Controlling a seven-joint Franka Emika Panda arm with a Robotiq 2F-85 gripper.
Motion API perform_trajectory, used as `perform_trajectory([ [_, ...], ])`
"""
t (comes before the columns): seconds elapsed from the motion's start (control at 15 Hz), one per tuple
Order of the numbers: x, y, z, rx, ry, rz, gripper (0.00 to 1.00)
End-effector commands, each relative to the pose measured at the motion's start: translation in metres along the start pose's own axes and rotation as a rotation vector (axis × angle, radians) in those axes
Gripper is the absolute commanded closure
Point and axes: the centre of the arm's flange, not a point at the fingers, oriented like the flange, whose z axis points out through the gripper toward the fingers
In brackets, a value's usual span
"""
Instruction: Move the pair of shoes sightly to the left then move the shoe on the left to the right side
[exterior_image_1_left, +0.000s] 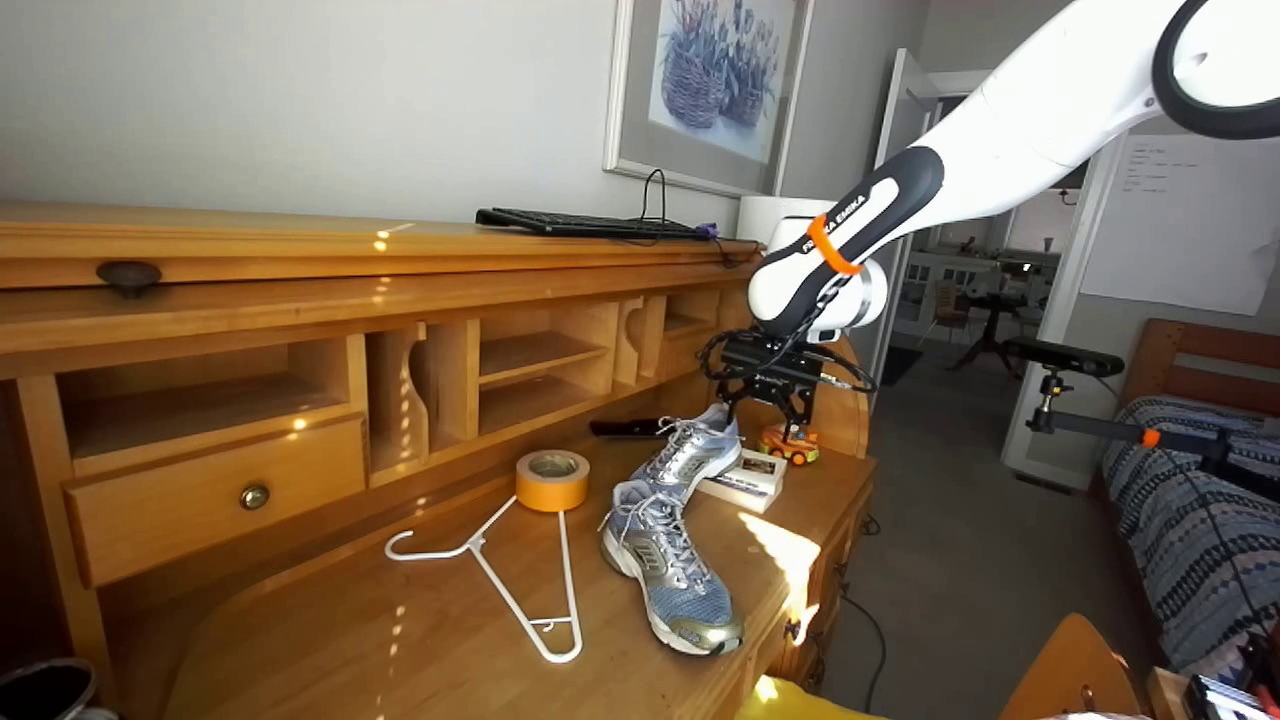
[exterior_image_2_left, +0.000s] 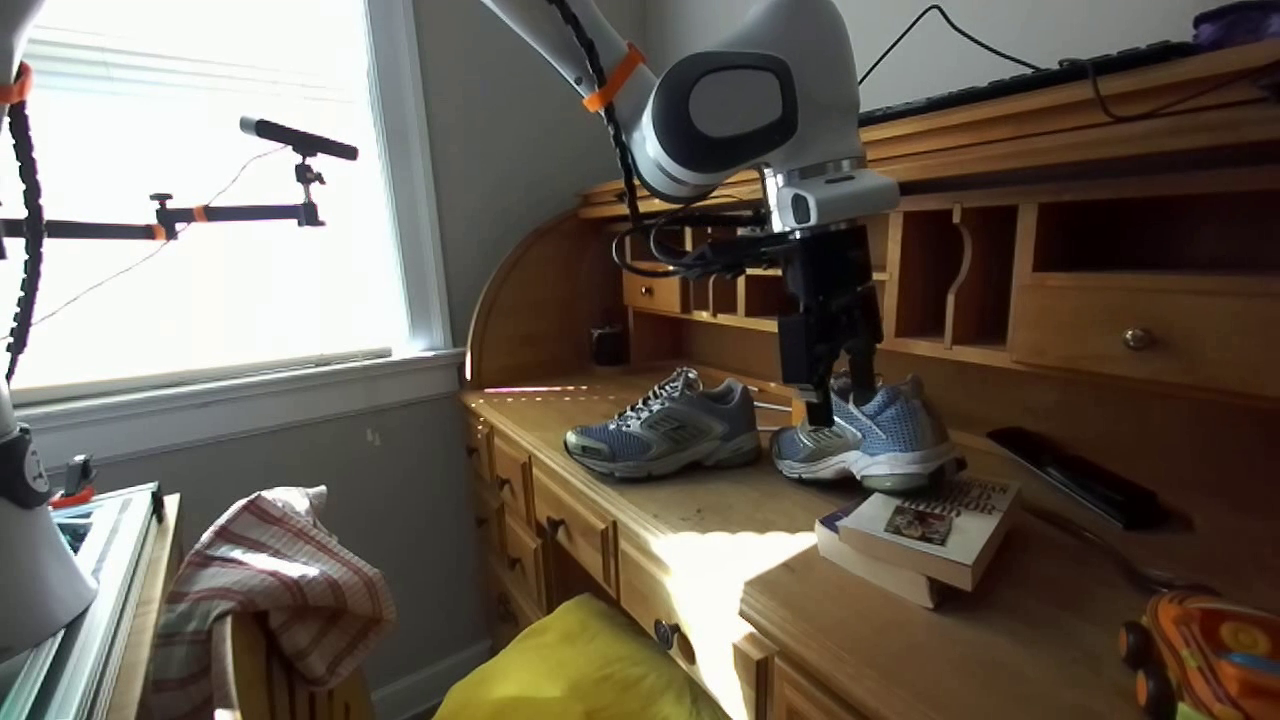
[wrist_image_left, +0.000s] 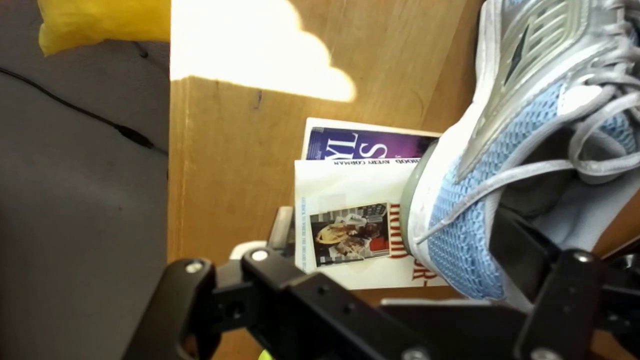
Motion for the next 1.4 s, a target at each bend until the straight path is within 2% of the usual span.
perform_trajectory([
  [0.0,0.006,-0.009,0.014,0.028,0.016,0.023,0.00],
  [0.47,0.000,-0.027,0.026,0.029,0.023,-0.009,0.00],
  [0.53,0.000,-0.029,0.030,0.021,0.021,-0.017,0.25],
  [0.6,-0.001,-0.029,0.033,0.012,0.027,-0.035,0.26],
  [0.8,-0.001,-0.025,0.042,-0.013,0.015,-0.098,0.51],
  [1.2,0.004,-0.025,0.038,0.031,0.013,-0.132,0.96],
  [1.27,0.006,-0.023,0.034,0.039,0.010,-0.140,1.00],
  [1.33,0.007,-0.022,0.029,0.053,0.013,-0.148,0.99],
])
